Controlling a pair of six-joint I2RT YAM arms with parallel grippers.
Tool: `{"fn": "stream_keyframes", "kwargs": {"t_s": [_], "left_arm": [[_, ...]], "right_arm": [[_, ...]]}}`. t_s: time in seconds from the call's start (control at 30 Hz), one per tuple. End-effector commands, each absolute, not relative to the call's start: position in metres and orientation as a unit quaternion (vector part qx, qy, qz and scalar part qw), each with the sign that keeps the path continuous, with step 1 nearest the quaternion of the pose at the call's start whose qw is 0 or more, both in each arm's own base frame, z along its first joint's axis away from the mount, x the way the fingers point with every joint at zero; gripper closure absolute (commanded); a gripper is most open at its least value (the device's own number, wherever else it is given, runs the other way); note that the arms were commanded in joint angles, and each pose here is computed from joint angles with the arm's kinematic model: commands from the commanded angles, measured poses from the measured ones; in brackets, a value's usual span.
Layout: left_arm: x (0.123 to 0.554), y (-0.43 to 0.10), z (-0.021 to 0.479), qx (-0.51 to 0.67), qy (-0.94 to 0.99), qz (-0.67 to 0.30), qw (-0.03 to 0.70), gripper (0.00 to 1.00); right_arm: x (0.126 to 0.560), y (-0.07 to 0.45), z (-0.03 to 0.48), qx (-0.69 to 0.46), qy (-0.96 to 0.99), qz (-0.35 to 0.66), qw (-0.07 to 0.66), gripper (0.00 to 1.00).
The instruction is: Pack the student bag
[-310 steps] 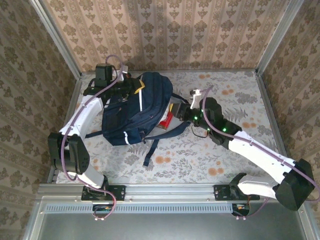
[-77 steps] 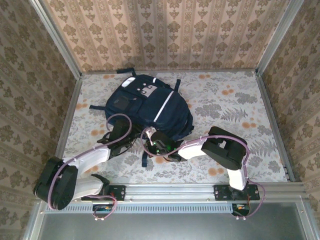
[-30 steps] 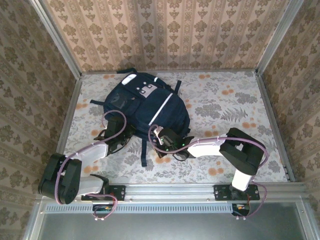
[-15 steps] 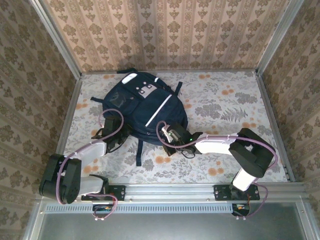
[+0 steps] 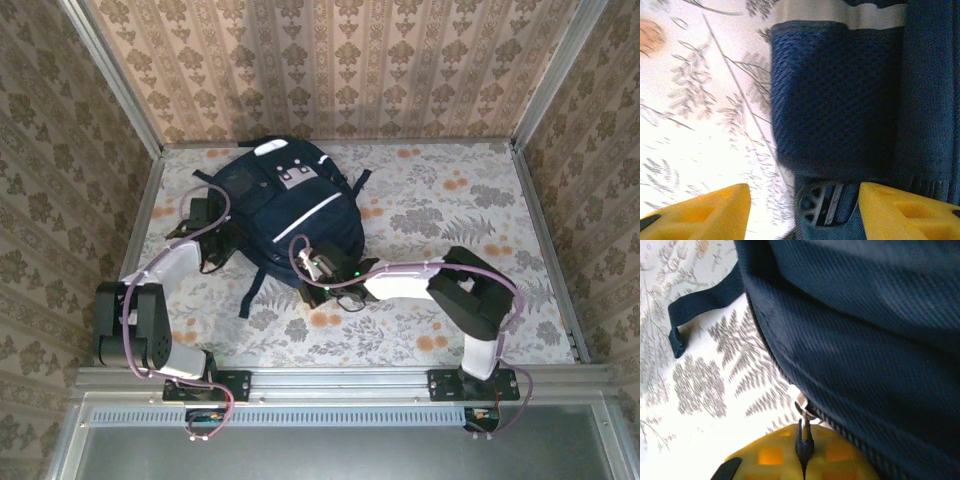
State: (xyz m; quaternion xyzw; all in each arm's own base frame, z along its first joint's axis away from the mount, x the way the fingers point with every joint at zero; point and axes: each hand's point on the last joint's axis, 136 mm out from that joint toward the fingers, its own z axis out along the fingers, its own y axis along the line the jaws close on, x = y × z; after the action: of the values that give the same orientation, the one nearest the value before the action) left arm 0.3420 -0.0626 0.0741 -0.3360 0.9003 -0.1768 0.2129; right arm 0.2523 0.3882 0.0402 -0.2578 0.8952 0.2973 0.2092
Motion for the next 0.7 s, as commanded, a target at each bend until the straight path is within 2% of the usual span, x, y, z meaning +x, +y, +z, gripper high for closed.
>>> {"fn": "stream_keyframes", "kwargs": {"t_s": [0.0, 0.1, 0.23, 0.33, 0.47, 0.67], "left_arm": [[0.331, -0.051, 0.089, -0.337, 0.903, -0.152, 0.217, 0.33], [0.313, -0.053, 0.096, -0.347, 0.897, -0.169, 0.213, 0.32], [0.295, -0.071, 0.095, -0.366, 0.875, -0.238, 0.210, 0.32], [0.287, -0.086, 0.090, -0.359, 0.866, -0.271, 0.219, 0.37], [0.280, -0.094, 0.076, -0.366, 0.859, -0.280, 0.223, 0.41], [0.284, -0.102, 0.065, -0.361, 0.861, -0.284, 0.220, 0.41]], "right_arm": [[0.261, 0.422, 0.050, -0.231, 0.890, 0.332, 0.211, 1.00], [0.270, 0.435, 0.052, -0.215, 0.888, 0.343, 0.215, 1.00], [0.273, 0.450, 0.053, -0.214, 0.885, 0.353, 0.216, 1.00], [0.275, 0.455, 0.053, -0.213, 0.885, 0.354, 0.217, 1.00], [0.276, 0.454, 0.053, -0.209, 0.885, 0.354, 0.216, 1.00], [0.274, 0.454, 0.052, -0.203, 0.885, 0.360, 0.214, 1.00]]}}
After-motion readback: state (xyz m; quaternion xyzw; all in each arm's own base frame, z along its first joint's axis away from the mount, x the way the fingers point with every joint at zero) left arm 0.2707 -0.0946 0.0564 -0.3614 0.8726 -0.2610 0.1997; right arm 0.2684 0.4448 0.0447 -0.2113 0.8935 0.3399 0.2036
